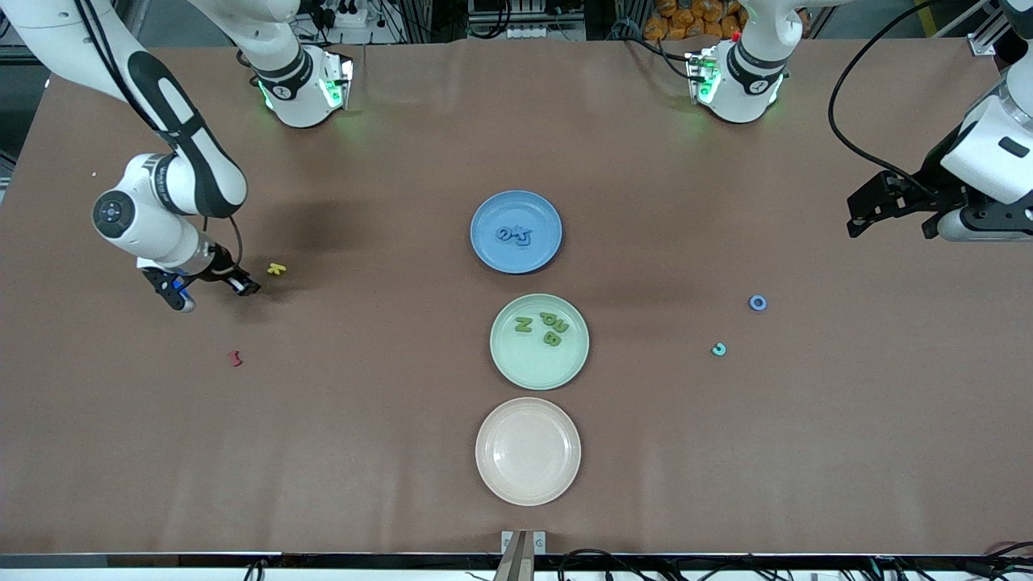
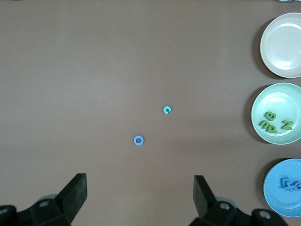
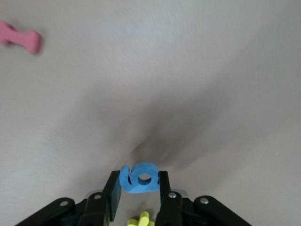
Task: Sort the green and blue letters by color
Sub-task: 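Carry the 6 to the blue plate and open the right gripper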
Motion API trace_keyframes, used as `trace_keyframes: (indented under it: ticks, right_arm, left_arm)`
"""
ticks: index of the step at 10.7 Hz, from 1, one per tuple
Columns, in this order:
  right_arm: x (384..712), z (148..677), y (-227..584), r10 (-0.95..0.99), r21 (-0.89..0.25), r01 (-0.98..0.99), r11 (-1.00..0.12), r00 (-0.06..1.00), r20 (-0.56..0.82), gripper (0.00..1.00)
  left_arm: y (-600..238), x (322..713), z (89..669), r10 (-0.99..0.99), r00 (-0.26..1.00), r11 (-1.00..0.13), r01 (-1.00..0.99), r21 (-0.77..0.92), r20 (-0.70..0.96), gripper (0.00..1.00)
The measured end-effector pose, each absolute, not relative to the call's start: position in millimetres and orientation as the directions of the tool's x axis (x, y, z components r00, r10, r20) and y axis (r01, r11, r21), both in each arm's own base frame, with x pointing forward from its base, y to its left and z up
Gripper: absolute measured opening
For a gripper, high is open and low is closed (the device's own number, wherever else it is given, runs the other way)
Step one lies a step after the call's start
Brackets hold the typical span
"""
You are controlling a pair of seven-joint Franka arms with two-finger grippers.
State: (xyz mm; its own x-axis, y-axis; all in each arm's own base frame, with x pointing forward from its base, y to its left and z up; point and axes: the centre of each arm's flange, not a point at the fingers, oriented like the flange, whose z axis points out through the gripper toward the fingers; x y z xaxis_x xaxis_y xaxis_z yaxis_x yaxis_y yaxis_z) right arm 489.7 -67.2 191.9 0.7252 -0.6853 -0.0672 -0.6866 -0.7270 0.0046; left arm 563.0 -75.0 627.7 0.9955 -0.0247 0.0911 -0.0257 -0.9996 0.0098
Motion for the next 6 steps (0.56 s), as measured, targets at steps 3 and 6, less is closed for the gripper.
trace_keyframes:
  ticks: [3, 6]
  right_arm:
    - [522.9, 236.3, -62.5, -0.642, 0.011, -0.643, -0.766, 0.764, -0.062, 0.37]
    - [538.0, 255.0, 8.4, -0.538, 0.002, -0.538, -0.843, 0.842, -0.047, 0.37]
  left_arm:
    - [-75.1, 562.9, 628.0, -0.025, 0.995, -1.000, -0.026, 0.010, 0.092, 1.00]
    - [-75.3, 562.8, 627.7, -0.025, 0.996, -1.000, -0.026, 0.010, 0.091, 1.00]
